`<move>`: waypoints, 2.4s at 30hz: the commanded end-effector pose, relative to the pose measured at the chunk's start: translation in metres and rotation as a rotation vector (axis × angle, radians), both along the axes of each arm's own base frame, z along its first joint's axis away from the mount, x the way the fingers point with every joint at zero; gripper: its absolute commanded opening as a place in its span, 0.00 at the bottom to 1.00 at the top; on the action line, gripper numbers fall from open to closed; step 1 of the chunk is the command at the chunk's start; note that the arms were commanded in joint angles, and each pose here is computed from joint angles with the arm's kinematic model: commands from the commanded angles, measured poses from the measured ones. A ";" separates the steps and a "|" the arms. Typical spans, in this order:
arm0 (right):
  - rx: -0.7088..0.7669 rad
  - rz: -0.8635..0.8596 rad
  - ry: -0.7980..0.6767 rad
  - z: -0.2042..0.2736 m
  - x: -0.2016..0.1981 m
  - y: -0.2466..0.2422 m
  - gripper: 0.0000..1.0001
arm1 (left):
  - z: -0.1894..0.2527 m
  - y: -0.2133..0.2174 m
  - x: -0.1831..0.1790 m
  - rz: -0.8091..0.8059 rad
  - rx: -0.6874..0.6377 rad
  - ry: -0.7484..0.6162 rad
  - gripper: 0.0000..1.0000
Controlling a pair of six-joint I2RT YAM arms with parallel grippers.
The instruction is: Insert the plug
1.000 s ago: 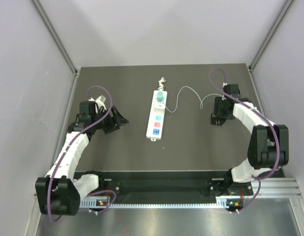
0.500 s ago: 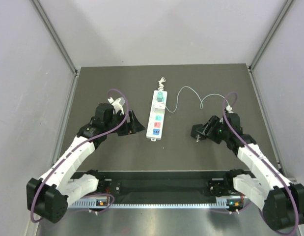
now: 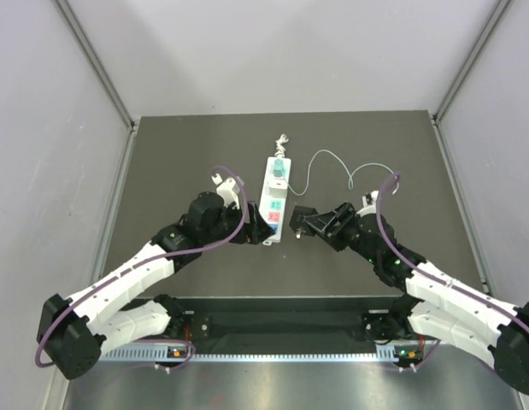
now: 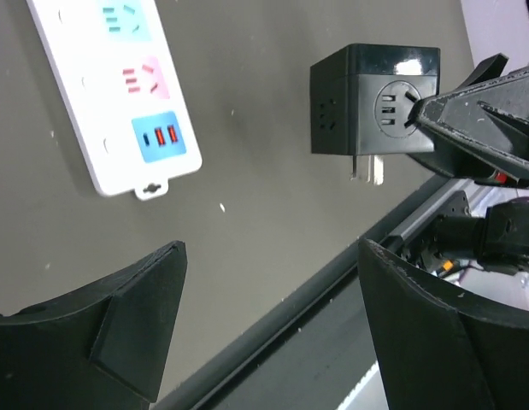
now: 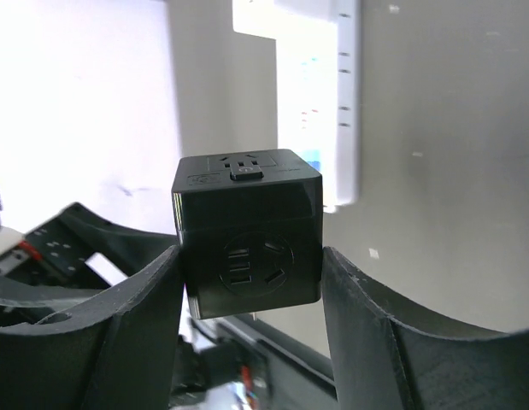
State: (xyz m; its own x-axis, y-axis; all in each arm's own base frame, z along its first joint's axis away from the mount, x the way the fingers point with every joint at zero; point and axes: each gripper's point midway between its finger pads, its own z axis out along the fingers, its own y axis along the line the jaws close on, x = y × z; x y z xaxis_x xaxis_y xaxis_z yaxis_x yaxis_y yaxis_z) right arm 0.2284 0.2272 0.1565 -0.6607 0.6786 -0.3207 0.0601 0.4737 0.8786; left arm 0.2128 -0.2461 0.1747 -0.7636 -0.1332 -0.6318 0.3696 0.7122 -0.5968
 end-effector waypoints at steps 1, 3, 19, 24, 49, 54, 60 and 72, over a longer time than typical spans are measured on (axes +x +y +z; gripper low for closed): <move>0.202 -0.079 -0.112 0.059 0.016 0.016 0.15 | 0.034 -0.016 0.017 0.015 -0.046 -0.160 0.86; 0.237 -0.071 -0.118 0.064 0.015 0.024 0.15 | 0.037 -0.025 0.017 0.004 -0.034 -0.187 0.86; 0.366 -0.031 -0.092 0.076 -0.001 0.071 0.10 | 0.031 -0.056 0.020 -0.008 0.036 -0.252 0.86; 0.412 -0.024 -0.070 0.077 -0.012 0.080 0.09 | 0.038 -0.056 0.021 0.009 0.016 -0.281 0.84; 0.359 -0.006 -0.132 0.075 -0.024 0.078 0.30 | 0.066 -0.054 0.015 0.009 -0.023 -0.279 0.00; 0.277 0.001 -0.209 0.080 -0.025 0.068 0.49 | 0.082 -0.057 0.003 -0.048 -0.079 -0.297 0.00; 0.203 0.015 -0.275 0.084 -0.029 0.057 0.68 | 0.097 -0.062 -0.015 -0.134 -0.127 -0.283 0.00; -0.004 0.073 -0.431 0.098 -0.039 0.032 0.91 | 0.116 -0.071 -0.036 -0.232 -0.207 -0.238 0.00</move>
